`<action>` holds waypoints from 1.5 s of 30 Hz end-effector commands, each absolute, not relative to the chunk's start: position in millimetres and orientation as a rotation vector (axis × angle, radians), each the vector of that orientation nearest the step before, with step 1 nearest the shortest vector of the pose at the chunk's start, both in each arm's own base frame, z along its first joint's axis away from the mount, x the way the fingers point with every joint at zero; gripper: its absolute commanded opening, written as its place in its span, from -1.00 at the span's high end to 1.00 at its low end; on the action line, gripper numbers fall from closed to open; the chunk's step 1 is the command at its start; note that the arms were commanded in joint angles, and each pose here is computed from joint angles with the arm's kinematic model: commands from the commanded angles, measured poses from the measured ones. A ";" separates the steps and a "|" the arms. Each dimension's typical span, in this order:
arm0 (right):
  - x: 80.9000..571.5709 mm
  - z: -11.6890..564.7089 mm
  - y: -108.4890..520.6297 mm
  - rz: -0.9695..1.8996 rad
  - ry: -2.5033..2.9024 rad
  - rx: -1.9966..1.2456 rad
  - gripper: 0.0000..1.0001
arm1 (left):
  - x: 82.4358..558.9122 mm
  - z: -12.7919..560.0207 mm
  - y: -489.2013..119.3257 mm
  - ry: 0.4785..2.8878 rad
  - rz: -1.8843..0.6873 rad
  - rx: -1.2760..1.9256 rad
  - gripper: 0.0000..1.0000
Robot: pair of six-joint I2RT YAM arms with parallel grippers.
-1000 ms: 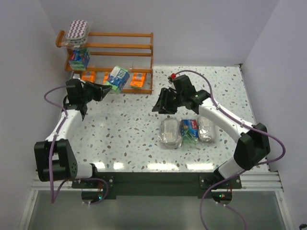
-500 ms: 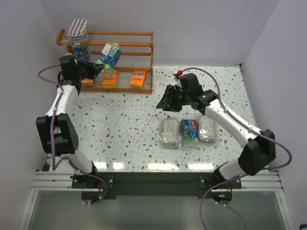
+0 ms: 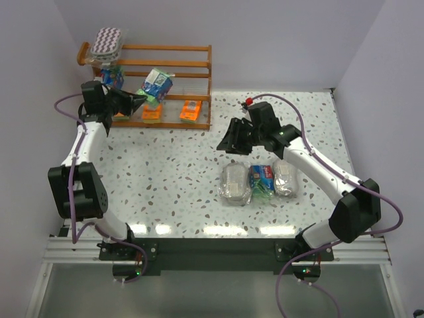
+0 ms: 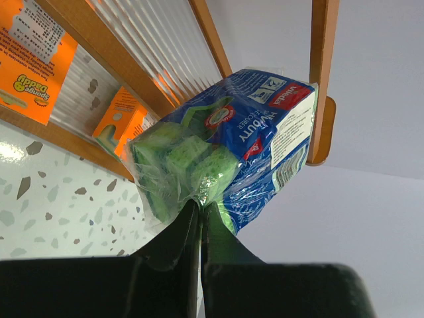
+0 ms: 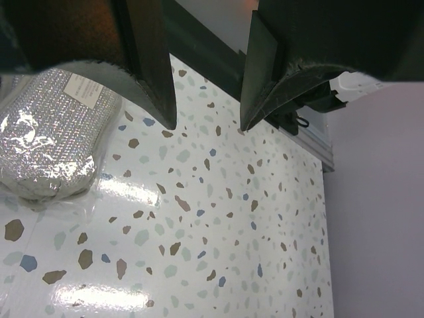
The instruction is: Place and organize the cleaning sponges onto the shelf
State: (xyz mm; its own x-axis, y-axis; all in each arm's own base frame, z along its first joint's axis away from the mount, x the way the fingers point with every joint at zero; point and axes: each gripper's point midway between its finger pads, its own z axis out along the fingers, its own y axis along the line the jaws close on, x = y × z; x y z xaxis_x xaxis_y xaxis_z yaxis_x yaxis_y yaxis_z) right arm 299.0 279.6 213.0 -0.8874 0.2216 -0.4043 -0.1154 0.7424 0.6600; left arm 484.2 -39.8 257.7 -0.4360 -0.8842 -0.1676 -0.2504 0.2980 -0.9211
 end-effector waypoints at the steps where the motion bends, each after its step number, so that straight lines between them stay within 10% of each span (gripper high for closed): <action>1: 301.4 218.4 278.1 0.982 2.458 0.059 0.06 | 478.3 271.6 -42.5 1.865 -1.172 -0.930 1.00; 13: 301.4 214.8 275.1 0.965 2.456 0.075 0.06 | 508.0 246.6 -35.6 2.040 -1.095 -0.911 1.00; 42: 308.9 214.6 279.0 0.969 2.447 0.076 0.05 | 576.4 259.2 8.8 1.588 -1.115 -1.448 1.00; 45: 309.6 213.3 280.6 0.975 2.450 0.073 0.05 | 575.8 261.4 9.2 1.556 -1.119 -1.454 0.75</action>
